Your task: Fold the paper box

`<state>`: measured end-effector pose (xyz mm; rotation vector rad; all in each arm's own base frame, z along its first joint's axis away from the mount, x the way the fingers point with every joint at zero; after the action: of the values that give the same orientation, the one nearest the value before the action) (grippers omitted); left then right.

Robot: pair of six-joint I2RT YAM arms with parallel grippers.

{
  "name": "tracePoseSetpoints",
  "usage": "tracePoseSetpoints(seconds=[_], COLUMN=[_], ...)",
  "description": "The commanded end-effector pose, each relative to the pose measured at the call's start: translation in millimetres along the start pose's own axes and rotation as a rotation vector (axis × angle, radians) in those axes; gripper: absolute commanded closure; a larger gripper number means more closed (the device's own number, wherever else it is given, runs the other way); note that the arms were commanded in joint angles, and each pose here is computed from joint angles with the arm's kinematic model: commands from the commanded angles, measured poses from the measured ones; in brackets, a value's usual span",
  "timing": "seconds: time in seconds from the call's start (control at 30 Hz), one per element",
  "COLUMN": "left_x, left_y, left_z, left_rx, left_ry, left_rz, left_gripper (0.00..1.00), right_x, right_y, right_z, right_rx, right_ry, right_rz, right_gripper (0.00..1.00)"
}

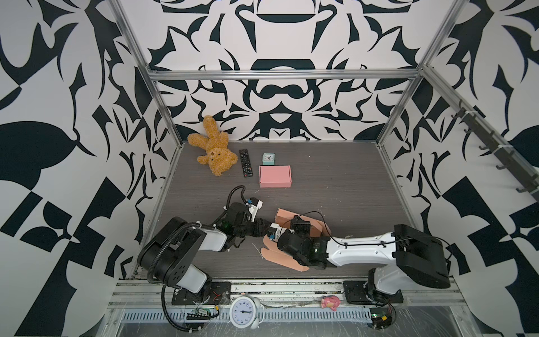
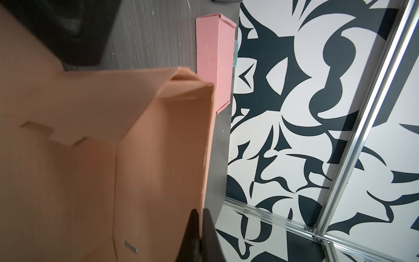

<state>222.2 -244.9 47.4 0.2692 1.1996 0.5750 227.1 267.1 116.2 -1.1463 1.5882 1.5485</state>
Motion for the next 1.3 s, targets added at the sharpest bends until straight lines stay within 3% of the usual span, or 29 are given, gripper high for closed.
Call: tracePoseSetpoints(seconds=[0.0, 0.3, 0.83, 1.27], left_x=[-5, -6, -32, -24], left_y=[2, -1, -11, -13], left_z=[-5, -3, 6, 17], left_rx=[-0.025, -0.104, -0.196, -0.292], left_ry=[-0.036, -0.122, -0.285, -0.323], left_rz=[-0.017, 0.013, -0.103, -0.056], left_gripper=[0.51, 0.46, 0.4, 0.5], right_x=[12, 14, 19, 14], right_y=[5, 7, 9, 21], right_z=[0, 1, 5, 11], right_rx=[-0.033, -0.039, -0.031, -0.063], right_ry=[0.045, 0.042, 0.067, 0.035], right_rz=[0.05, 0.058, 0.068, 0.056], right_gripper=[1.0, 1.0, 1.0, 1.0])
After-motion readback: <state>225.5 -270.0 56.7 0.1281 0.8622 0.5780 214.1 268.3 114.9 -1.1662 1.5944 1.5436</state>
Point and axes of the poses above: each gripper's point midway between its finger pads, its own y axis back along the fingers, its own x axis along the line the jaws close on, z = x × y, the point moved 1 cm from there along y, back along the fingers, and after that the axes turned 12 degrees about y, right-handed, at the moved point
